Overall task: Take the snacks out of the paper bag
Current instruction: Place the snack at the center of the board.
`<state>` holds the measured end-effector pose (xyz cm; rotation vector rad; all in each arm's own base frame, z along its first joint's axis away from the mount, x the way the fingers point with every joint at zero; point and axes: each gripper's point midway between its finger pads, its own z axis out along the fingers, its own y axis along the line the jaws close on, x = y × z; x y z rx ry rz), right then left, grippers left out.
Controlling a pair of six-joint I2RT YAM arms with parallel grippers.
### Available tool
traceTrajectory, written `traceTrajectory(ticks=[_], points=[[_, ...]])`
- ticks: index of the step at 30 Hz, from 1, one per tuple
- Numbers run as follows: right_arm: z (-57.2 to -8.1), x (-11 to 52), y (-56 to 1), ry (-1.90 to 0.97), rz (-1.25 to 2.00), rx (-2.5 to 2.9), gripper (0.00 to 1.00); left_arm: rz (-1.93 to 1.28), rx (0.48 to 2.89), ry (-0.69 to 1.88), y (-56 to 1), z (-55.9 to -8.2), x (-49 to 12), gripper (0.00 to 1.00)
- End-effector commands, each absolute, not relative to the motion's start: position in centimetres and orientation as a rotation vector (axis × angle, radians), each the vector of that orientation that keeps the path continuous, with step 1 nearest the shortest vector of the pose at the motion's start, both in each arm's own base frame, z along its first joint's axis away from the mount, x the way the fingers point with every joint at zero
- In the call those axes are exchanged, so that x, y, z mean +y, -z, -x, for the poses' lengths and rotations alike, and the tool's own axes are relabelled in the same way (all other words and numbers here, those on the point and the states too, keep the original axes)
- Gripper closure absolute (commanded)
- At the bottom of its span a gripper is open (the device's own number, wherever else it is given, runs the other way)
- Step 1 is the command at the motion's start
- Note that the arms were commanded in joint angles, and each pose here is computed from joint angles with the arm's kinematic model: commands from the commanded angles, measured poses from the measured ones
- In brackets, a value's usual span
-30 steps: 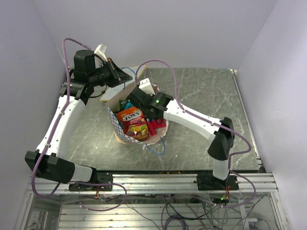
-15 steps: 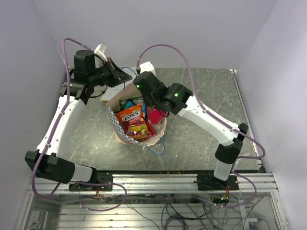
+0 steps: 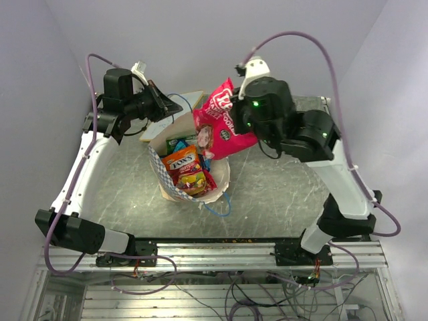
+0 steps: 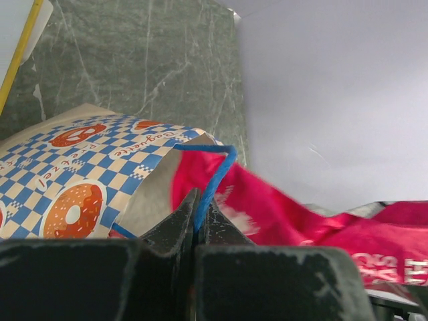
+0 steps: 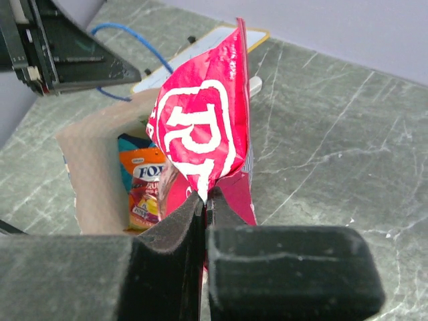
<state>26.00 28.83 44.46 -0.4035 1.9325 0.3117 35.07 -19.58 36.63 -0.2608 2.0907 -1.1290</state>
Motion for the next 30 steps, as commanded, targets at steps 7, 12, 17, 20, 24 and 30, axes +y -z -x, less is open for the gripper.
traceTrajectory(ticks=[7, 12, 17, 20, 24, 30], points=[[-25.7, 21.4, -53.2, -0.311, 0.086, 1.699, 1.00, 0.222, 2.063, 1.084, -38.9, -32.8, -18.7, 0.93], [-27.4, 17.0, -52.7, -0.096, -0.029, 1.685, 1.00, 0.193, 2.073, 1.070, -38.7, -32.6, -18.6, 0.93], [-32.9, 12.5, -47.1, -0.002, -0.074, 1.821, 1.00, 0.166, 2.076, 1.077, -38.9, -32.6, -18.8, 0.93], [-35.3, 11.6, -42.7, 0.018, -0.086, 1.884, 1.00, 0.151, 2.073, 1.103, -39.1, -32.7, -19.2, 0.93], [-38.4, 11.2, -37.2, 0.006, -0.123, 1.961, 1.00, 0.141, 2.059, 1.135, -39.4, -32.8, -19.6, 0.93], [-43.1, 13.1, -29.8, -0.142, -0.169, 2.065, 1.00, 0.086, 2.068, 1.135, -39.2, -32.8, -19.9, 0.93]])
